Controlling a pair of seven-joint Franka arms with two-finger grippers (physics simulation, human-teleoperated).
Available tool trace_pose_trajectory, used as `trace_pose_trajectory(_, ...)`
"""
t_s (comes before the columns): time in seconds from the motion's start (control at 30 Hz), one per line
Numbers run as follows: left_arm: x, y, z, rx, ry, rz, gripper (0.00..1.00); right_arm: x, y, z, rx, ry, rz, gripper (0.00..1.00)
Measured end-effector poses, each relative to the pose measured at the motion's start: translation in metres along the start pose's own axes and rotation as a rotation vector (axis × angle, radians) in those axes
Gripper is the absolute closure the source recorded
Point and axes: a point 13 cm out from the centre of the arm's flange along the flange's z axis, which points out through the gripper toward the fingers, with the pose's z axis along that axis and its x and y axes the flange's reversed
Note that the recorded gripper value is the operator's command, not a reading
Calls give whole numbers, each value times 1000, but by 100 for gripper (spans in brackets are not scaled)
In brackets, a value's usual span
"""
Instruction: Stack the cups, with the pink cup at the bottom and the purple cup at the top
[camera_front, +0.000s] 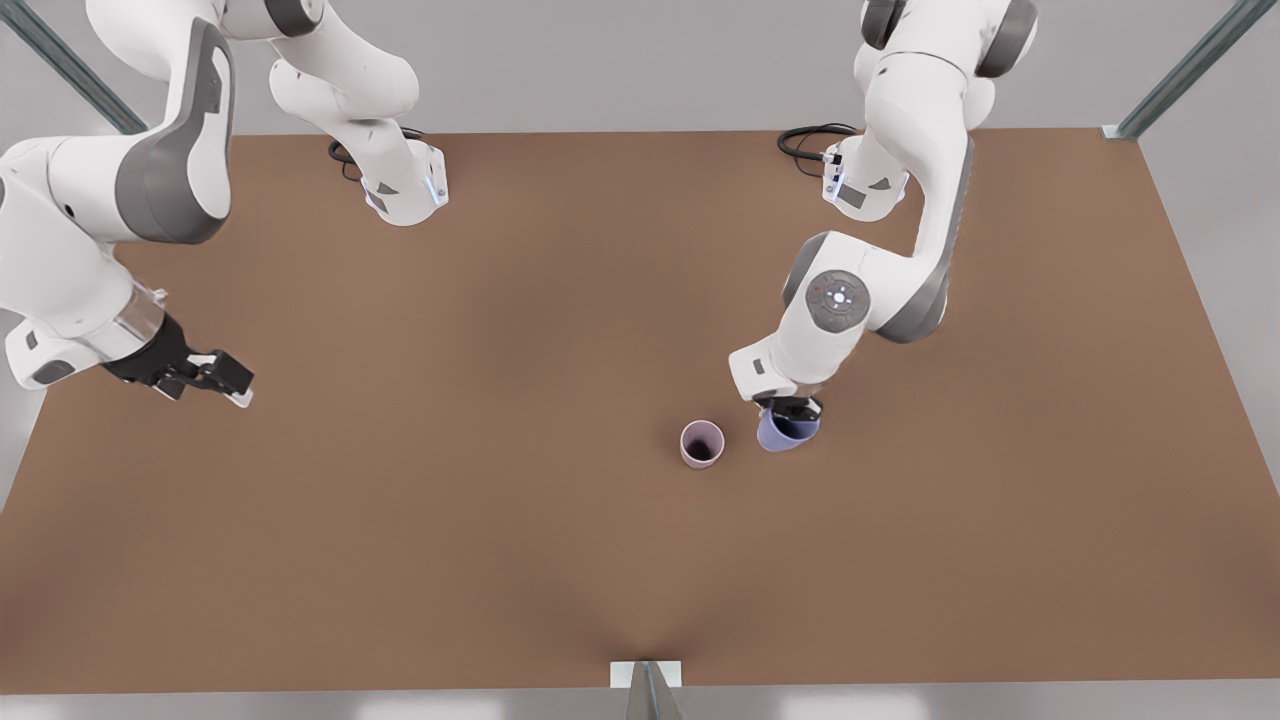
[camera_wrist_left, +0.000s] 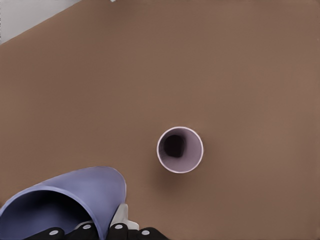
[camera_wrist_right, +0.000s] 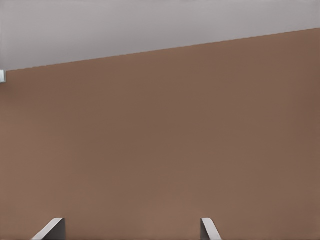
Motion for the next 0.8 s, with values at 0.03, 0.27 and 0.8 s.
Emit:
trace_pose_trajectory(0.03,-9,-16,2,2,-5,-15,79,-1,-1,0,0,-2,-3,0)
trace_pose_trajectory(0.27,-34,-74,22,31,-4,-189,79,-3,-4,-1,20,-13,-41,0)
trace_pose_trajectory(0.8,-39,-84,71,16,43,-515,79,-4,-1,-1,19,-18,-84,0)
